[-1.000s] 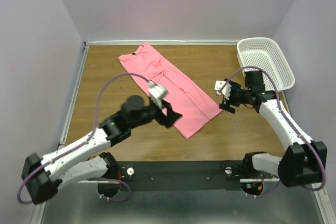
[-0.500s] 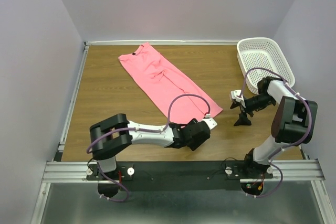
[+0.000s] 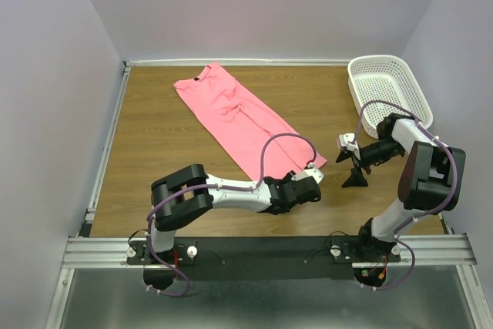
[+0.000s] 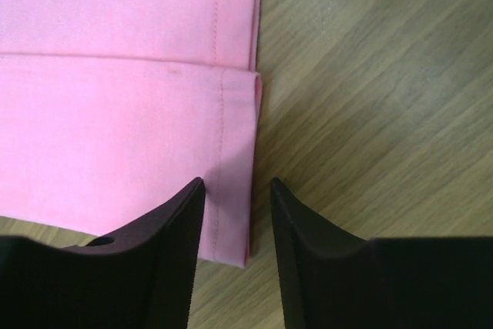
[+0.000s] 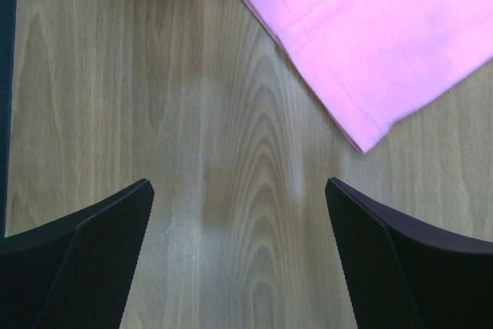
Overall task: Fold and stack the t-shirts
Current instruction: Fold the tshirt
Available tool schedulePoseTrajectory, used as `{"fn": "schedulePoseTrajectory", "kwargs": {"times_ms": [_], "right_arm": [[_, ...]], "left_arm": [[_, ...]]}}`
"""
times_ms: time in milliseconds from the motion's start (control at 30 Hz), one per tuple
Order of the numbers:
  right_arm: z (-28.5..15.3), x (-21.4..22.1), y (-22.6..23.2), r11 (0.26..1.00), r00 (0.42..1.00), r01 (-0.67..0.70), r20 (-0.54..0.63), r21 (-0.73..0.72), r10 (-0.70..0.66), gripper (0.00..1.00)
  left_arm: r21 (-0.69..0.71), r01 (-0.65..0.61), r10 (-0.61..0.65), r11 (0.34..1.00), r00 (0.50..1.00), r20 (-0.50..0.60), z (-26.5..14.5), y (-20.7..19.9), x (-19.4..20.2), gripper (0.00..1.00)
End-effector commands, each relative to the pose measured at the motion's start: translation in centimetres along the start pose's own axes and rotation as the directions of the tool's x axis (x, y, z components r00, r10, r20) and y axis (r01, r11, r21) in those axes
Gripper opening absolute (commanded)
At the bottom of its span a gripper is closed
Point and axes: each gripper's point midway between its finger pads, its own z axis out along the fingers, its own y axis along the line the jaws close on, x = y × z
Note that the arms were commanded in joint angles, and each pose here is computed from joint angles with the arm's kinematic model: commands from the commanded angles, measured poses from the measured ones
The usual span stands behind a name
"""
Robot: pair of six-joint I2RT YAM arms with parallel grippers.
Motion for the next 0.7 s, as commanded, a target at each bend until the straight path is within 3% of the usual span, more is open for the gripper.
{"fn": "schedulePoseTrajectory", "kwargs": {"times_ms": [0, 167, 300, 500, 667], "right_arm": [[1.1, -0.1, -0.5, 0.941, 0.941, 0.337, -0.012, -0.036, -0.337, 1.00], [2.2, 0.4, -0.5, 0.924, 0.921, 0.378, -0.074, -0.059, -0.382, 1.00], [2.3, -0.1, -1.1, 0.912, 0.910, 0.407, -0.066, -0.051, -0.410, 0.99], [3.8, -1.1, -2.7, 0.869, 0.864, 0.490, -0.094, -0.067, -0.495, 0.98], [5.4, -2.4, -4.8, 0.853, 0.848, 0.519, -0.092, -0.050, -0.522, 0.90]], "left_arm": [[-0.112, -0.056, 0.044, 0.992, 0.993, -0.111, 1.0, 1.8, 3.3, 0.39], [-0.133, -0.070, 0.050, 0.989, 0.987, -0.153, 1.6, 2.0, 4.7, 0.27], [-0.118, -0.061, 0.041, 0.991, 0.986, -0.162, 1.9, 1.9, 5.4, 0.00], [-0.018, -0.039, 0.037, 0.999, 0.994, -0.102, 0.7, 0.9, 4.8, 0.00], [0.068, -0.017, 0.022, 0.998, 0.997, -0.079, -0.6, 0.0, 5.0, 0.00]]}}
